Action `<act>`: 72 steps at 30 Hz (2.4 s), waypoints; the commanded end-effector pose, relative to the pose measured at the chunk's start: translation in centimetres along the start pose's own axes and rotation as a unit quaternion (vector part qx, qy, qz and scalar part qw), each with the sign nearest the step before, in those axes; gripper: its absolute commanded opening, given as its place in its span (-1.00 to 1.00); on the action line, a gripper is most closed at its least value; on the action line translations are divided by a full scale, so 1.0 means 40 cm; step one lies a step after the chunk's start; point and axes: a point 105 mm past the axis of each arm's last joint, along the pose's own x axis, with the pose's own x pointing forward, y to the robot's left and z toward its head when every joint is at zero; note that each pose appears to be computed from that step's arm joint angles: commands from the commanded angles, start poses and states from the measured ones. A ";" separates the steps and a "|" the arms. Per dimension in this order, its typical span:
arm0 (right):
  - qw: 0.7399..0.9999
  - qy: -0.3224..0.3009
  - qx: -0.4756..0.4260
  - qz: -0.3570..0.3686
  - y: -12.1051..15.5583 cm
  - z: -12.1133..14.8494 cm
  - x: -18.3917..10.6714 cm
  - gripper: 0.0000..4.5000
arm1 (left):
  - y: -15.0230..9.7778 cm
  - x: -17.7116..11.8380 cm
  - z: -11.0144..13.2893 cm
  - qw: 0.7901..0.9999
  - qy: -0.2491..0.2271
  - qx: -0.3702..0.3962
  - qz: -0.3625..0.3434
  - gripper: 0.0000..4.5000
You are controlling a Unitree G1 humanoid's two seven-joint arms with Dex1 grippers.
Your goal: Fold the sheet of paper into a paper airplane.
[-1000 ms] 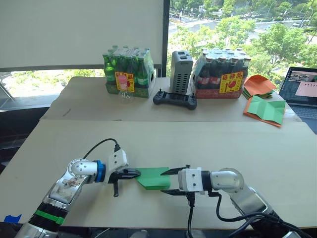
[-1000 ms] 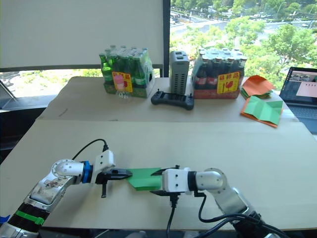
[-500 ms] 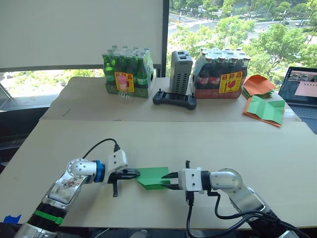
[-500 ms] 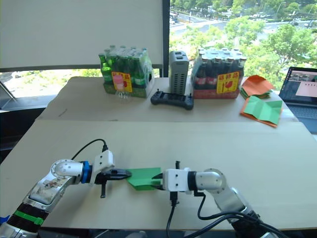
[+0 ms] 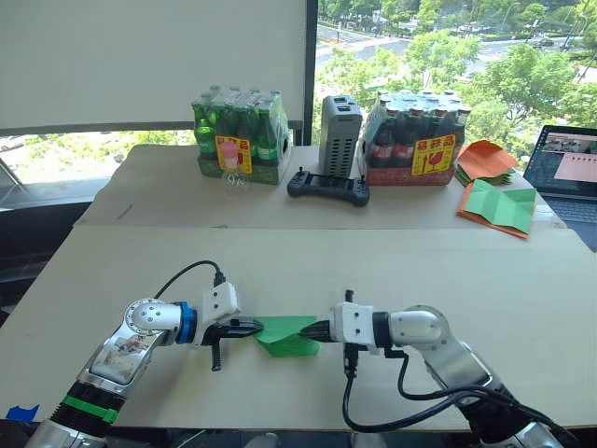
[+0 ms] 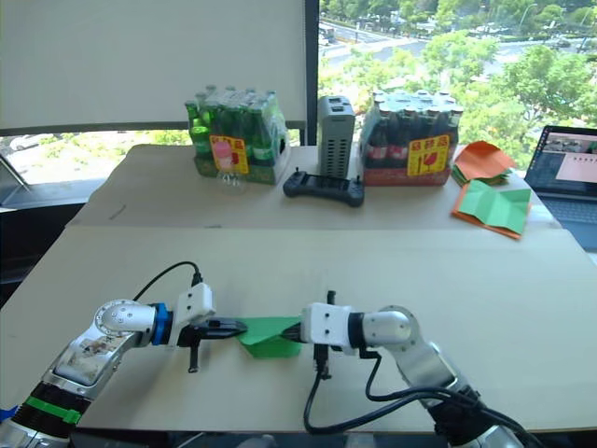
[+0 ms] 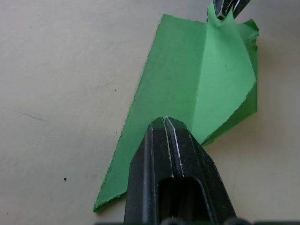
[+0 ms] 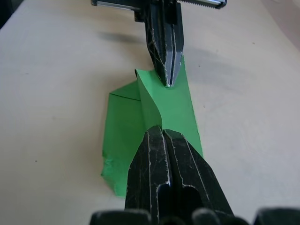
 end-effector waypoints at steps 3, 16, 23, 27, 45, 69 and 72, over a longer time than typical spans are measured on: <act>0.998 0.022 0.052 -0.009 -0.028 -0.016 0.018 -0.99 | -0.005 -0.003 -0.011 1.000 0.011 0.005 -0.001 -1.00; 0.993 0.077 0.093 -0.003 -0.010 -0.074 0.038 -0.99 | 0.004 -0.016 -0.011 1.000 0.011 0.006 0.011 -1.00; 0.993 0.077 0.094 -0.006 -0.009 -0.075 0.043 -0.99 | 0.037 -0.055 0.050 0.999 -0.028 -0.009 0.036 -1.00; 0.993 0.077 0.094 -0.004 -0.007 -0.075 0.044 -0.99 | 0.030 -0.075 0.106 0.997 -0.072 -0.034 0.019 -1.00; 0.993 0.078 0.092 0.000 -0.009 -0.063 0.041 -0.99 | -0.011 -0.009 0.071 0.997 -0.044 -0.046 -0.036 -1.00; 0.993 -0.052 0.094 -0.043 -0.064 0.094 0.026 0.62 | -0.026 0.018 0.020 0.998 -0.013 -0.038 -0.049 -1.00; 0.993 -0.059 0.091 -0.042 -0.060 0.109 0.027 0.62 | -0.027 0.018 0.017 0.998 -0.007 -0.037 -0.050 -1.00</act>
